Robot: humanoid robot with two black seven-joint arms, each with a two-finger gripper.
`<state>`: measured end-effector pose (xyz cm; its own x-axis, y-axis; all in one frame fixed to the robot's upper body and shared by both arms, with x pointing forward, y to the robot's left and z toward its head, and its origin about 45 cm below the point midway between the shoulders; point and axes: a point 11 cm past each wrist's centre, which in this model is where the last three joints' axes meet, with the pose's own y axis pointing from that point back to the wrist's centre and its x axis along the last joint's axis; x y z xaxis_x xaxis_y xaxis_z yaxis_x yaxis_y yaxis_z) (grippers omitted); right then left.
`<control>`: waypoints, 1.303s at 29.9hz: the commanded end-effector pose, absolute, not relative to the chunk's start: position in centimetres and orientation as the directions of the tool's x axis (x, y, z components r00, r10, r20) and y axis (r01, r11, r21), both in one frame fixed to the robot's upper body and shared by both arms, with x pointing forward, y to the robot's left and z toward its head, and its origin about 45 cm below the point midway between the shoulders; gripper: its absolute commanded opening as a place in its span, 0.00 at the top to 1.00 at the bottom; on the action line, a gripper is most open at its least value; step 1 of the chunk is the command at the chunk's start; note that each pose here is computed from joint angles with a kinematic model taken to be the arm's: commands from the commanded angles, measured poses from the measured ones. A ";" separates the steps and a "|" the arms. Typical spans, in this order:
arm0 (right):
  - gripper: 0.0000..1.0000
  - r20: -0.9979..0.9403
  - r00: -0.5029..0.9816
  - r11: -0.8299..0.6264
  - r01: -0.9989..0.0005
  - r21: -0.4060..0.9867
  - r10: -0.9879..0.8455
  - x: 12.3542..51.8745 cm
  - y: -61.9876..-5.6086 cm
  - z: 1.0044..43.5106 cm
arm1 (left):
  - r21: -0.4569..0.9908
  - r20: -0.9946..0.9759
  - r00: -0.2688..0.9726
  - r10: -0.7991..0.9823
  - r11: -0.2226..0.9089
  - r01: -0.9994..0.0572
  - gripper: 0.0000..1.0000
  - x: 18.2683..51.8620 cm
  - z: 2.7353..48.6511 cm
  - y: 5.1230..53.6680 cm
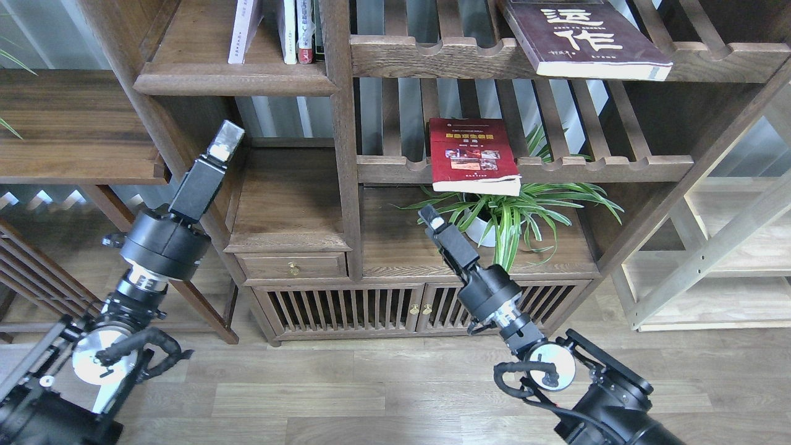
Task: Organize books on shelf
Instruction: 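Withdraw the left gripper and raise both grippers toward the shelves, then reach the right gripper up to the maroon book on the top shelf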
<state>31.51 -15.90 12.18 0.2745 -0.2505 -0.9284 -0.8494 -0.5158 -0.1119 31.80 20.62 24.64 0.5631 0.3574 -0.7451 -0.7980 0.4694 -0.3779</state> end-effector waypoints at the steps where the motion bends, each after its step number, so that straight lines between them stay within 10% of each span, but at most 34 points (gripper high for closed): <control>1: 0.01 -0.929 0.289 -0.463 -0.872 -0.157 -0.230 32.9 -17.3 13.8 | -0.376 -0.762 0.555 0.333 0.471 -0.798 0.02 31.6 24.3 19.9; 23: 0.01 -0.844 0.376 -0.279 -0.918 -0.282 -0.381 37.4 -29.1 20.7 | -0.325 -0.827 0.464 0.319 0.402 -0.856 0.02 31.5 21.2 19.9; 39: 0.01 -0.808 0.487 -0.462 -0.831 -0.311 -0.331 36.5 -25.0 23.1 | -0.274 -0.839 0.418 0.349 0.392 -0.878 0.02 32.1 19.5 20.6</control>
<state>36.52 -25.21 23.14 0.4834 -0.3307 -0.8105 -0.8370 -0.4456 -0.3175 32.13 20.58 19.61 0.4202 0.3486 -0.8378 -0.8764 0.3952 -0.2751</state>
